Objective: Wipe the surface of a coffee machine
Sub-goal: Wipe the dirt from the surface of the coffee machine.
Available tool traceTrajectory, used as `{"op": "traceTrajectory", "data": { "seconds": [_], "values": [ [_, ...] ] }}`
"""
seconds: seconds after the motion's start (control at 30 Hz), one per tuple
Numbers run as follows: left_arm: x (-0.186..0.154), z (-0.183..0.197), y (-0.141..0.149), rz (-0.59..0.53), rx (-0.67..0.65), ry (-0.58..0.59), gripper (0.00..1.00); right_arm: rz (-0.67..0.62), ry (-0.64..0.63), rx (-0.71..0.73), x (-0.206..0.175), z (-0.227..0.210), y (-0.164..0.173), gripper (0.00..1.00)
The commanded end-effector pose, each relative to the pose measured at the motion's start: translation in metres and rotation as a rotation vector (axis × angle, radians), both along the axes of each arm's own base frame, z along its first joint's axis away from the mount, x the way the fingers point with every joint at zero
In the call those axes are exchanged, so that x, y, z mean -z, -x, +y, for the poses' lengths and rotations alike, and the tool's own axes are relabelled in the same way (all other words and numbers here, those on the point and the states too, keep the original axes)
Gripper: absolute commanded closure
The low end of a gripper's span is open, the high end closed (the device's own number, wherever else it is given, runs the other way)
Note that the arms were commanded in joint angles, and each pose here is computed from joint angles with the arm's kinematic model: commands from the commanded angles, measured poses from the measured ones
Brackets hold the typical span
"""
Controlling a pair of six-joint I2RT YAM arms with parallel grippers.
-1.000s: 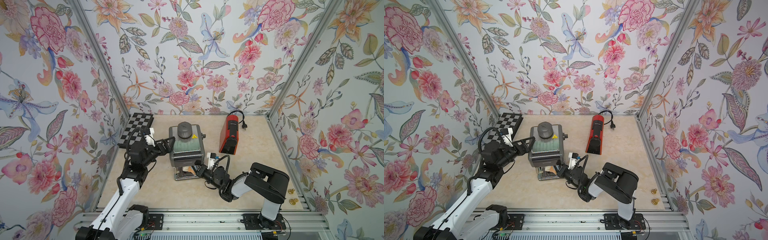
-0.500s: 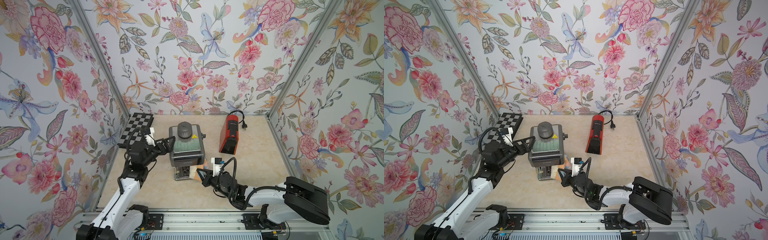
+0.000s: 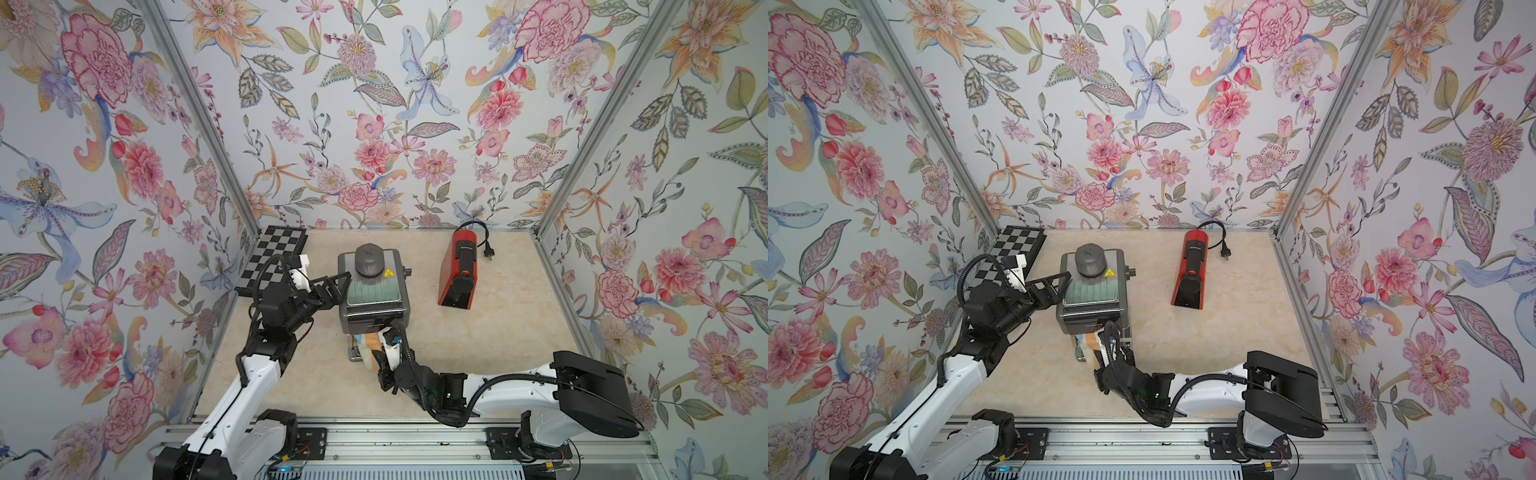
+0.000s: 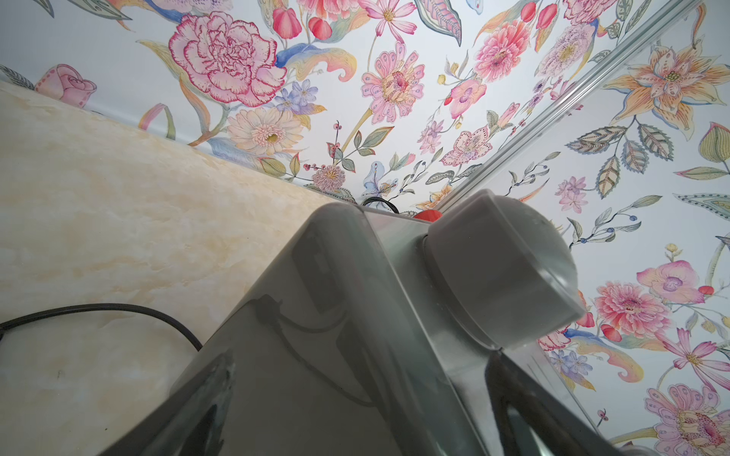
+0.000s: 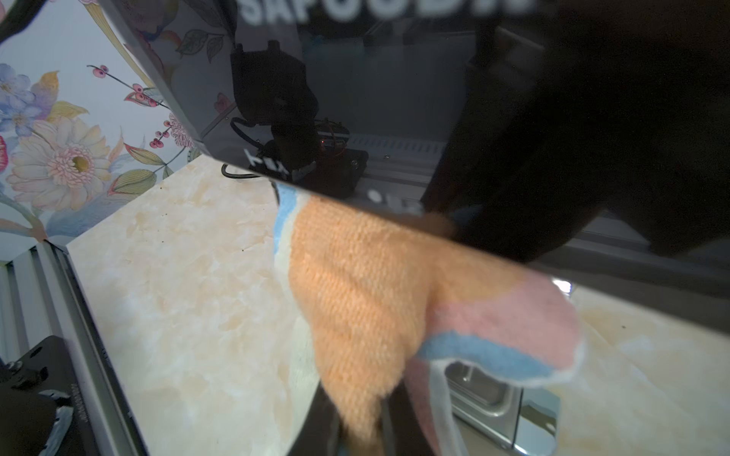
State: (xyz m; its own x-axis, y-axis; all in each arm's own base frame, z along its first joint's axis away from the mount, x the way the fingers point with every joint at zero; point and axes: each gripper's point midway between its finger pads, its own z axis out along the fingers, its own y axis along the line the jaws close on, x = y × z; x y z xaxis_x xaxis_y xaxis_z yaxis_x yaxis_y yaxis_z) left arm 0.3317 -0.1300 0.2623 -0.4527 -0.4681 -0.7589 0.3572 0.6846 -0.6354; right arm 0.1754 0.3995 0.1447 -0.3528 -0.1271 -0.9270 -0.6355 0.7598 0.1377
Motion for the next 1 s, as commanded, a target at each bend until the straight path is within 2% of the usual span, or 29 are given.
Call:
{"op": "traceTrajectory", "data": {
  "seconds": [0.0,0.2,0.37,0.57,0.67,0.77,0.97],
  "values": [
    [0.019,0.001,0.004,0.052,0.008,-0.04,0.01,-0.088,0.131,0.01,0.002,0.001,-0.005,1.0],
    [0.02,0.001,0.004,0.054,0.009,-0.036,0.01,-0.107,0.224,-0.018,0.013,0.015,-0.008,1.0],
    [0.02,0.001,0.005,0.052,0.007,-0.034,0.01,-0.075,0.264,-0.054,0.027,0.02,-0.005,1.0],
    [0.023,0.001,0.006,0.056,0.006,-0.029,0.01,-0.049,0.403,-0.083,0.048,0.009,0.003,1.0],
    [0.023,0.001,0.007,0.052,0.005,-0.023,0.01,-0.088,0.466,-0.102,0.053,0.003,0.008,1.0],
    [0.024,0.002,0.006,0.05,0.002,-0.025,0.01,-0.166,0.585,-0.123,0.057,-0.003,0.01,1.0],
    [0.021,0.001,0.006,0.041,0.005,-0.018,0.01,-0.373,0.809,-0.191,0.054,-0.001,0.014,1.0]
  ]
}}
